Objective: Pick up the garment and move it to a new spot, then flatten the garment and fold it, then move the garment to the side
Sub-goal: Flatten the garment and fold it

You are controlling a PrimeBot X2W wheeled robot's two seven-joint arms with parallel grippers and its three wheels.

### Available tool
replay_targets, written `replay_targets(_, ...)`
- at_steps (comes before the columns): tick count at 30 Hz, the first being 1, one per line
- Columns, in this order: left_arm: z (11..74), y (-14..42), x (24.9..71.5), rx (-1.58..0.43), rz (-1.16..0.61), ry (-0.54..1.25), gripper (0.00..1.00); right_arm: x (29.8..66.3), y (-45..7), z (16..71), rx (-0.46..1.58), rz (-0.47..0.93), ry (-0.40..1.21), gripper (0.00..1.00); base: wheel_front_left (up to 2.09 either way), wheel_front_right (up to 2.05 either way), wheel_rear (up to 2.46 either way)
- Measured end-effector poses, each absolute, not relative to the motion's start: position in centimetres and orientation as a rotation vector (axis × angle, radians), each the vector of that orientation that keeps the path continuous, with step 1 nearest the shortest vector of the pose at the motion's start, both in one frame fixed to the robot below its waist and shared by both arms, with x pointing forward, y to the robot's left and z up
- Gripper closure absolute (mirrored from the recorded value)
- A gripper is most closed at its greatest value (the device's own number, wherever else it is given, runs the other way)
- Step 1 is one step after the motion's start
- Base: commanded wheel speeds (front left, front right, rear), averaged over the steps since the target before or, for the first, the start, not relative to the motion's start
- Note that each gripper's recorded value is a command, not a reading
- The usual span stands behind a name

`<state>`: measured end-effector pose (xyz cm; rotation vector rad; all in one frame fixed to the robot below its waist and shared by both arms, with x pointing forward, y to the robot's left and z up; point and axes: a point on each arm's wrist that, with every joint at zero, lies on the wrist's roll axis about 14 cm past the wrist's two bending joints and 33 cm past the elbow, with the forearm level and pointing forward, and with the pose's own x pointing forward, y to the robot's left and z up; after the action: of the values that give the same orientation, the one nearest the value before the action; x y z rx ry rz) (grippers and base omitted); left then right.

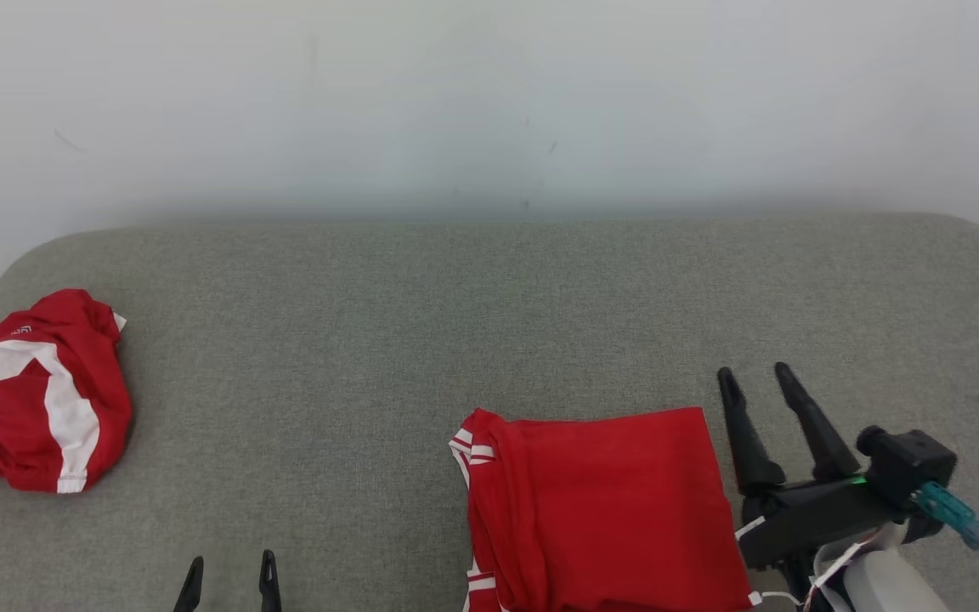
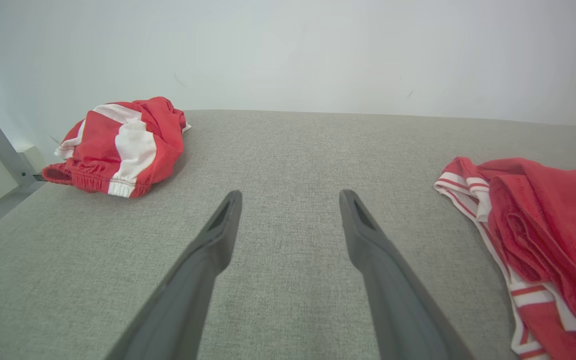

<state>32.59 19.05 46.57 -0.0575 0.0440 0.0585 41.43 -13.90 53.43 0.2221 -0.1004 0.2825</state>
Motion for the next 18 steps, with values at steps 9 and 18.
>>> replay_targets(9, 48.0, 18.4, 33.4, -0.039, 0.04, -0.001, 0.0, 38.6, -18.4, 55.2, 0.22, 0.115, -0.211, 0.0, 0.0, 0.0, 0.0)
replay_targets(18, 48.8, 17.2, 34.2, -0.031, 0.009, -0.027, 0.0, 35.4, -19.1, 53.2, 0.162, 0.062, -0.167, 0.0, 0.0, 0.0, 0.0)
